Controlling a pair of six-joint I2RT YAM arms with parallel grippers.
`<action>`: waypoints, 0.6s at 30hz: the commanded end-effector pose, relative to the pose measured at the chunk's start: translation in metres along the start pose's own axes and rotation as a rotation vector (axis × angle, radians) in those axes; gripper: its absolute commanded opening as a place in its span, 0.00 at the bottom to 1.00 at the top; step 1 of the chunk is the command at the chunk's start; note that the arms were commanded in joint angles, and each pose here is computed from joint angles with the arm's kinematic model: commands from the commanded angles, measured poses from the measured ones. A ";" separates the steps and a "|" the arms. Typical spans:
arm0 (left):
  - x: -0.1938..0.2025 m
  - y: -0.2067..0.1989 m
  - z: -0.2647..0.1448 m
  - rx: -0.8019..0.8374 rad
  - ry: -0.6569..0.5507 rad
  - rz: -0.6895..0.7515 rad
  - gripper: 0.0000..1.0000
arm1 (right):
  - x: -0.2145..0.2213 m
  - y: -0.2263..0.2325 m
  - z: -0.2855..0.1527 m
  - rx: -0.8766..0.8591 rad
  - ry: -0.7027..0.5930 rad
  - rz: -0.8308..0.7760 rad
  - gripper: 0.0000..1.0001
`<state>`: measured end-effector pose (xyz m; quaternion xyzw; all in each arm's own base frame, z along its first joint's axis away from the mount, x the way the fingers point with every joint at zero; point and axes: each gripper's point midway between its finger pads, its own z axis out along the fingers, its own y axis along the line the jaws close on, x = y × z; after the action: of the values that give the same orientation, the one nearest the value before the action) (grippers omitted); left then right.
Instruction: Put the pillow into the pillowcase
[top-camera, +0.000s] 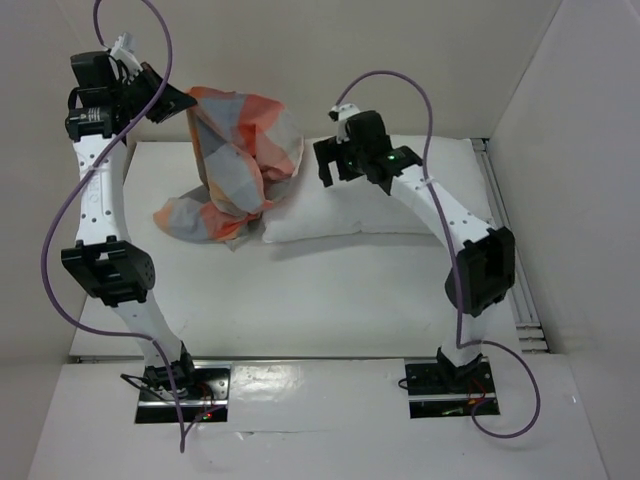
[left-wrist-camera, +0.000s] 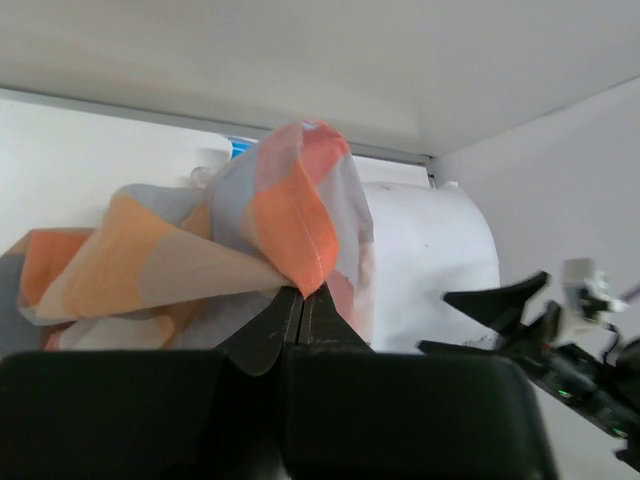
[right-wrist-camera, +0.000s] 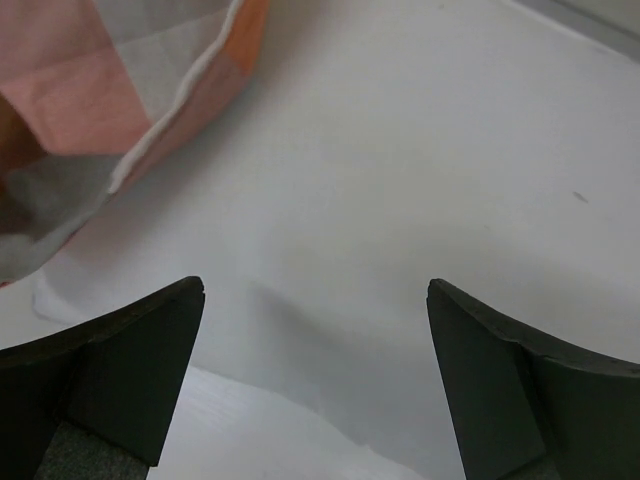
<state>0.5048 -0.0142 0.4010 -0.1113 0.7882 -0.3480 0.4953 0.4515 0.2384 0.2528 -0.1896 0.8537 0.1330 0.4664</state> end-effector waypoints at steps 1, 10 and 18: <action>-0.003 -0.026 -0.013 0.075 -0.018 0.040 0.00 | 0.051 -0.005 0.056 0.043 0.138 -0.033 1.00; 0.001 -0.033 -0.019 0.098 -0.002 0.076 0.00 | 0.028 -0.048 0.042 0.066 -0.012 0.245 0.00; 0.010 -0.024 -0.005 0.109 0.040 0.063 0.00 | -0.041 -0.091 -0.076 0.151 -0.298 0.293 0.00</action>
<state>0.4969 -0.0275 0.3934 -0.0897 0.7921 -0.3737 0.4742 0.4627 0.1438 0.2617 -0.0231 0.8480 0.1596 0.5048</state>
